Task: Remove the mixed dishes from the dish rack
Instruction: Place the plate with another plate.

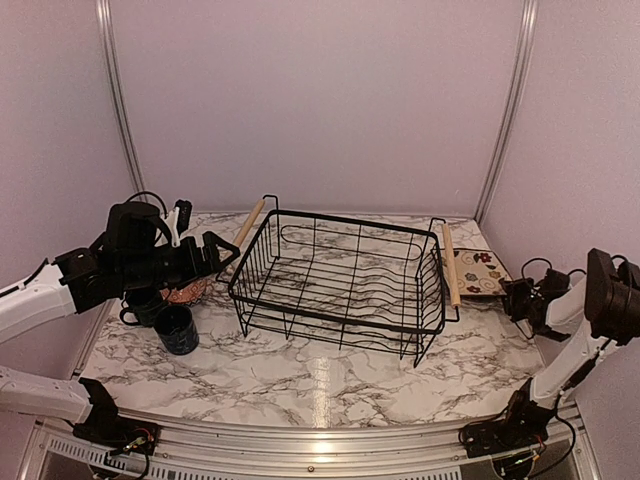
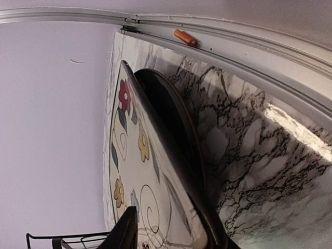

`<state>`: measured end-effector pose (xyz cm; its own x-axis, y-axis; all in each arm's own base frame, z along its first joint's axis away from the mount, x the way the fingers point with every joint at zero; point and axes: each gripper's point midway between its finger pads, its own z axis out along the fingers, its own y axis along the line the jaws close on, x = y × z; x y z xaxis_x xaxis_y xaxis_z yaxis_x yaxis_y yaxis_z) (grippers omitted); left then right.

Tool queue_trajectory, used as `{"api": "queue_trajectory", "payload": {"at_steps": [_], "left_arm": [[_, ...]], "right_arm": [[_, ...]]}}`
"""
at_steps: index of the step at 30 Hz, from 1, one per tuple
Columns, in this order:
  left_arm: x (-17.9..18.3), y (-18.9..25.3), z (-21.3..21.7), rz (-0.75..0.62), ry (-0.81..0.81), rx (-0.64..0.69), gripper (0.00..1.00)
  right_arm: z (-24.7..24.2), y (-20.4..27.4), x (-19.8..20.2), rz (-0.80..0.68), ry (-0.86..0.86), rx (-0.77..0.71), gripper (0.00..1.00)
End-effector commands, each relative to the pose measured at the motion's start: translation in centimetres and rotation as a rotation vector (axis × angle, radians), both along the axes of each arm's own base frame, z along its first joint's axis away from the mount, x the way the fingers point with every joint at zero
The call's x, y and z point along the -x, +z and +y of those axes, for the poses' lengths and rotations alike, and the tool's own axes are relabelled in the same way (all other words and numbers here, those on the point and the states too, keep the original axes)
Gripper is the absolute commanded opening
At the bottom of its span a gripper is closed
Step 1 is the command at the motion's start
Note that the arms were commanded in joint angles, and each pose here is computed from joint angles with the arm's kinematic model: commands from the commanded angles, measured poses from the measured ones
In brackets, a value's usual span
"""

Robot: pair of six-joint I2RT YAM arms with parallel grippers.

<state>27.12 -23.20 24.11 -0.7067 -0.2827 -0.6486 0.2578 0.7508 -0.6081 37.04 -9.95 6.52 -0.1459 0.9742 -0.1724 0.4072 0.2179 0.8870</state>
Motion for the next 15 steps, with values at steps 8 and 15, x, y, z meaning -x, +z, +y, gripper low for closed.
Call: {"api": "queue_trajectory", "payload": {"at_steps": [8, 15], "left_arm": [[0.0, 1.5, -0.1, -0.046, -0.014, 0.001, 0.99], [-0.1, 2.3, 0.4, -0.081, -0.004, -0.022, 0.99]], "right_arm": [[-3.1, 1.1, 0.5, 0.155, -0.004, 0.250, 0.74], [-4.0, 2.9, 2.1, 0.237, 0.020, 0.413, 0.92]]}}
